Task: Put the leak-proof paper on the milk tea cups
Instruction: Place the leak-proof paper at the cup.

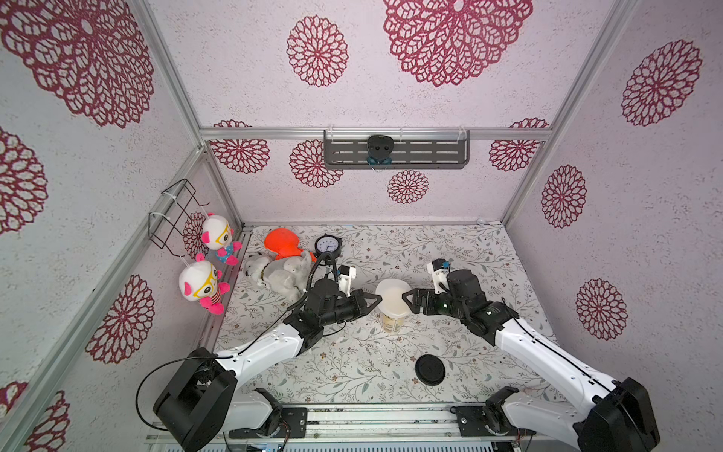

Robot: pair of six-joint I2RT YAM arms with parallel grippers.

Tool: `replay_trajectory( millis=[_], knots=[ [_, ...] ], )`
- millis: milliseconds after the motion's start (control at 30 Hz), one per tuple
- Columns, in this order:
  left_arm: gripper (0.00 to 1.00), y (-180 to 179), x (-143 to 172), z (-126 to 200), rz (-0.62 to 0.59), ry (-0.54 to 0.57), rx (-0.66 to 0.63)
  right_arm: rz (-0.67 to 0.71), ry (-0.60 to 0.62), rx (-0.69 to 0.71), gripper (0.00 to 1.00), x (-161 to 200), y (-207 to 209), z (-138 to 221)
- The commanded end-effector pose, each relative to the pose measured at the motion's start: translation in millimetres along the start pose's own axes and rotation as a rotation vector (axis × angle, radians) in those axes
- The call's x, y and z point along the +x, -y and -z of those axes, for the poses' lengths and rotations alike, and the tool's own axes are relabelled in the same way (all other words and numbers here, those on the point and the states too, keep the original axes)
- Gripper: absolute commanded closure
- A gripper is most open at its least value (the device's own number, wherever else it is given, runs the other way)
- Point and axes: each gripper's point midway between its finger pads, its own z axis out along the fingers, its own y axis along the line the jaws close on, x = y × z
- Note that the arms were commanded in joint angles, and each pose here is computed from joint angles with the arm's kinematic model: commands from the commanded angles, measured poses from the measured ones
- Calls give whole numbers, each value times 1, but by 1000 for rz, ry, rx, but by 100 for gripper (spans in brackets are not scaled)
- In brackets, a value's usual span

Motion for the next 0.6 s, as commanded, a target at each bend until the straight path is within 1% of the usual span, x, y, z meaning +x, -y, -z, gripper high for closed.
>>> replay_trajectory(
  millis=[0,300,467,533,567],
  knots=[
    [97,2,-1,3,-4,2,16,32,18,-12,9,-9,-9,5],
    [97,-2,3,3,1,-8,17,37,22,-6,9,-9,-8,9],
    [86,-2,4,3,7,-12,24,37,20,2,9,-7,-6,11],
    [78,-2,4,4,7,-9,26,38,22,3,9,-7,-6,11],
    [77,-2,5,4,10,-8,25,40,25,1,9,-8,-7,11]
  ],
)
